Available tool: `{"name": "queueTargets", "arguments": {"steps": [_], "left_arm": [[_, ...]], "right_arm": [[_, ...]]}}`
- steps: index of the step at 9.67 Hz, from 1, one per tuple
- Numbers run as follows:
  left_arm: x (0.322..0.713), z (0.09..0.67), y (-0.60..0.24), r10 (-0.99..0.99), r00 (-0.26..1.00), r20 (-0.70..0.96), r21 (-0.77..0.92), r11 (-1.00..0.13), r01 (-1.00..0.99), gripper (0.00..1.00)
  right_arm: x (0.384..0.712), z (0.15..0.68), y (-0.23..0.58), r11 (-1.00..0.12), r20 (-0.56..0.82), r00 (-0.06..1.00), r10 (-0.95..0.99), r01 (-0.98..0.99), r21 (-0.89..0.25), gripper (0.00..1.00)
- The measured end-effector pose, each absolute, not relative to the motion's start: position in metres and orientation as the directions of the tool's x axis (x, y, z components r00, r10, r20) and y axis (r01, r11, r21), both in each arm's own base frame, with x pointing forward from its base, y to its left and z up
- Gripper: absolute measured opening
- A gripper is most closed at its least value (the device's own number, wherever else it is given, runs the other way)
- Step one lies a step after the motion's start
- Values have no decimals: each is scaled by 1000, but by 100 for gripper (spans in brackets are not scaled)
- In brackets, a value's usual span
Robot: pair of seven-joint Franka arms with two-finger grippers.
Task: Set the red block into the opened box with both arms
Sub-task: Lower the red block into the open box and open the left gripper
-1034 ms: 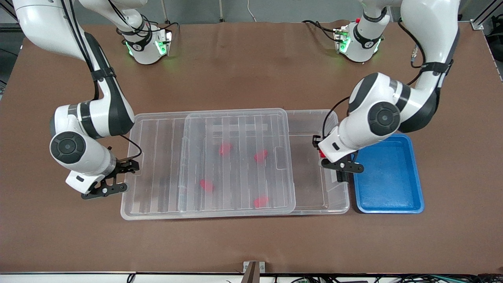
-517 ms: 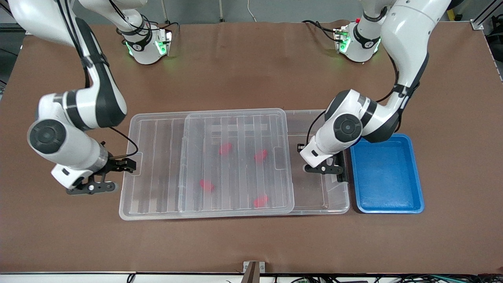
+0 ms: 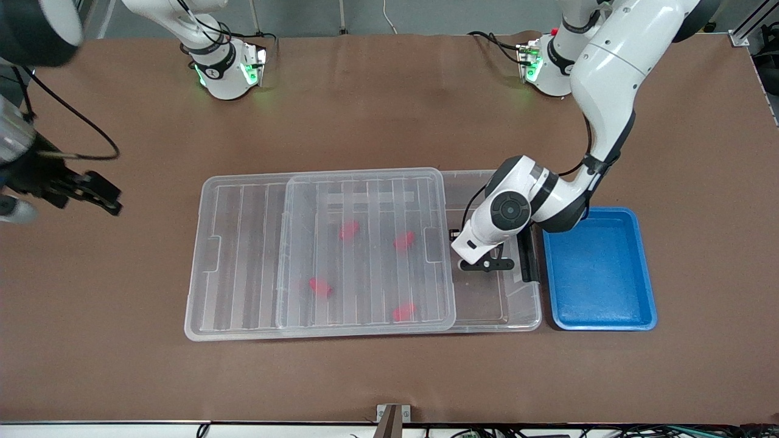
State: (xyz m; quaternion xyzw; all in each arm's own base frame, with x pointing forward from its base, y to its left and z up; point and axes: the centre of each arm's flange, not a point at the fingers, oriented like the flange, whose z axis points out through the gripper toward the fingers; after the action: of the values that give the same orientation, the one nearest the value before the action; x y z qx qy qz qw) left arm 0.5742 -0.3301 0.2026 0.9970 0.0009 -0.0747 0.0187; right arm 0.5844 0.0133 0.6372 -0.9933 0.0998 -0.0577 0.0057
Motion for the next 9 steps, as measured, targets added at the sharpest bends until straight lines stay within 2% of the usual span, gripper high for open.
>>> {"name": "queueTargets", "arguments": {"steps": [2,4,7,8,9], "left_arm": [[571,185,-331,-2,986,-165,43,-999,6,37],[574,186,-332,-4,988,-156,45,-999,3,47],[586,211,-330,2,994,-110,53,-999,7,89],[589,231,-329,2,995,-96,44,-999,6,100],[589,254,-327,1,996,-88,26,-1000,3,100]], "right_arm": [[555,657,-45,-978,48,978,-202,-200,-51,100],[536,664,-79,-984,13,986,-169,-168,-55,100],[535,662,-78,-989,3,989,-150,-150,-8,100],[535,662,-76,-989,3,989,-145,-145,-2,100],[535,661,-77,-989,2,989,-147,-147,0,100]]}}
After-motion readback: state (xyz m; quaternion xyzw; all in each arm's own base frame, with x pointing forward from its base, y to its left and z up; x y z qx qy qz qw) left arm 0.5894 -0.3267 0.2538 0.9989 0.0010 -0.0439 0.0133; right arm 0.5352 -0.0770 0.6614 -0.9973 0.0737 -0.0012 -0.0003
